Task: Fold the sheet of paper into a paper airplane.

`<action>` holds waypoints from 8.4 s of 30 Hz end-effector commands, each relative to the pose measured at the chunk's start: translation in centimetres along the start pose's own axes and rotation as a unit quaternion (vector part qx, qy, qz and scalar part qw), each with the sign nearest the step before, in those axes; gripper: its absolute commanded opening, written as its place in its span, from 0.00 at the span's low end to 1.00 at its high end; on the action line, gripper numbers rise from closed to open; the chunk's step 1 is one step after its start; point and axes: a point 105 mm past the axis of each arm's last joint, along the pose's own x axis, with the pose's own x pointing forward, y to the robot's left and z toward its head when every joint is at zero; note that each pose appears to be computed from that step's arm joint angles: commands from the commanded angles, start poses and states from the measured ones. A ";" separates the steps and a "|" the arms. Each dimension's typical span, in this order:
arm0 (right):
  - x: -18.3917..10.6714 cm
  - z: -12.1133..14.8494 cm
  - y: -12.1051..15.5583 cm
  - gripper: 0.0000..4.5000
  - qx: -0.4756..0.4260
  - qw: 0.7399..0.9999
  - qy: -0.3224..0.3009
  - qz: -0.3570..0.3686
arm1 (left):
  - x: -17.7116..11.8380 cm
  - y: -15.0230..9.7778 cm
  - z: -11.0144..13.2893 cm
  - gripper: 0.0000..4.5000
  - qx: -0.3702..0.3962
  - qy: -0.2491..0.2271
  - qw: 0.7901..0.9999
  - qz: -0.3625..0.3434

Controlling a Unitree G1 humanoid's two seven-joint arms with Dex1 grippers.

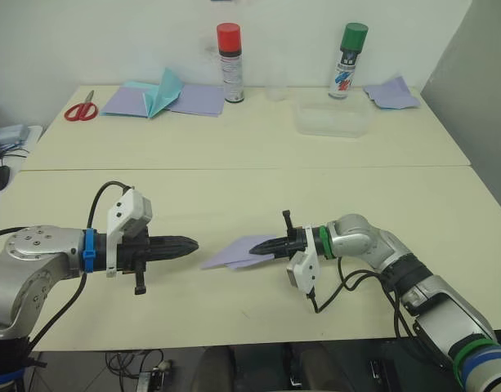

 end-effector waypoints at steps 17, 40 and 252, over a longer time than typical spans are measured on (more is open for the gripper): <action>0.1 -0.5 3.8 0.45 0.002 0.998 -0.003 0.056 | 5.8 0.6 -1.1 0.00 0.060 -0.014 0.998 0.007; -3.6 1.1 3.8 0.99 0.079 0.992 0.008 0.099 | 10.5 0.7 -5.4 0.00 0.092 0.049 0.994 -0.017; -3.2 0.9 -2.2 0.75 0.660 0.748 0.046 -0.058 | 10.8 0.2 -7.5 0.00 0.100 0.112 0.988 -0.034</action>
